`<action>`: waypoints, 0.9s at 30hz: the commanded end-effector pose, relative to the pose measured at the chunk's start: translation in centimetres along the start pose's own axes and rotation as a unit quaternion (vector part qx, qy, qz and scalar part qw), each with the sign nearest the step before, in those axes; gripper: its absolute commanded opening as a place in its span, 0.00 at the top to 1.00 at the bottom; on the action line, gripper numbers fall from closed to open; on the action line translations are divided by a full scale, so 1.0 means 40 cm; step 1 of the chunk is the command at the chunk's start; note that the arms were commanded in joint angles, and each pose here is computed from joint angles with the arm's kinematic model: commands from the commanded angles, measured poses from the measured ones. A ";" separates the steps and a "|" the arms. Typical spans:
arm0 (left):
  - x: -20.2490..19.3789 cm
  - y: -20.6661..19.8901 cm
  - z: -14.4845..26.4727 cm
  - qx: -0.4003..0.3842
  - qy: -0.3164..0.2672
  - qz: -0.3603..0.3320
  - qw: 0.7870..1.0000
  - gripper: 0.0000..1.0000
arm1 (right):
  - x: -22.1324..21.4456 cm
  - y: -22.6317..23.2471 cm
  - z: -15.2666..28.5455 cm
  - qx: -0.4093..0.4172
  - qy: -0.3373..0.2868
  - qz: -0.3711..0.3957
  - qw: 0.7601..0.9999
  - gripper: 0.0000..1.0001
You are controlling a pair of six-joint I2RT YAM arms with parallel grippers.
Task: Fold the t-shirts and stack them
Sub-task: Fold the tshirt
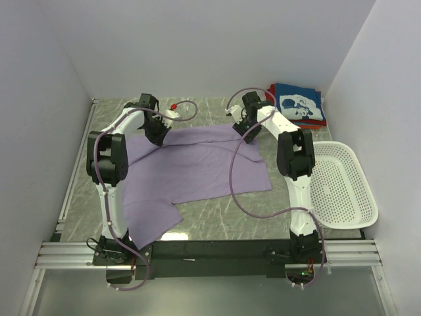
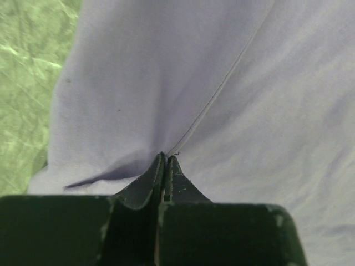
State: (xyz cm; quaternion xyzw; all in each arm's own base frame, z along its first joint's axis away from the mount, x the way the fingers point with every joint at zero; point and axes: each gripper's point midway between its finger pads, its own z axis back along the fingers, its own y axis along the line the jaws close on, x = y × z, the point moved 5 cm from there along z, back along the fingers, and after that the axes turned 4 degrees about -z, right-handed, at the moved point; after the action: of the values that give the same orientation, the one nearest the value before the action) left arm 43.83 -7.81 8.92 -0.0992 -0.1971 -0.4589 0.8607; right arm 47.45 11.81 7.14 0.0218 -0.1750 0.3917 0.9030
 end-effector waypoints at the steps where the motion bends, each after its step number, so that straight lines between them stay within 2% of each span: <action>1: 0.040 0.007 0.030 0.001 -0.022 -0.012 1.000 1.00 | 0.045 -0.032 0.071 -0.049 -0.038 0.027 0.998 0.56; 12: 0.046 0.012 0.036 0.004 -0.028 -0.010 1.000 1.00 | 0.059 -0.058 0.065 -0.090 -0.045 0.037 0.994 0.55; 15: 0.047 0.016 0.039 0.005 -0.030 -0.007 1.000 0.99 | 0.060 -0.061 0.062 -0.090 -0.040 0.039 0.994 0.66; 16: 0.047 0.015 0.039 0.005 -0.030 -0.007 1.000 0.99 | 0.061 -0.062 0.063 -0.091 -0.041 0.040 0.994 0.74; 21: 0.052 0.026 0.064 0.014 -0.038 -0.007 0.999 1.00 | 0.060 -0.062 0.095 -0.098 -0.050 0.049 0.993 0.88; 24: 0.053 0.029 0.078 0.019 -0.042 -0.008 0.999 1.00 | 0.065 -0.066 0.120 -0.104 -0.056 0.055 0.992 1.00; 27: 0.047 0.033 0.090 0.024 -0.042 -0.007 0.999 1.00 | 0.071 -0.067 0.138 -0.107 -0.062 0.058 0.991 1.00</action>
State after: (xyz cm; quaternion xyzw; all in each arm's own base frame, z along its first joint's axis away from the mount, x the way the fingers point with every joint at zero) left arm 44.56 -7.31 10.02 -0.0977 -0.2099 -0.4530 0.8609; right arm 49.08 10.83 8.76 -0.0437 -0.2198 0.4185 0.8801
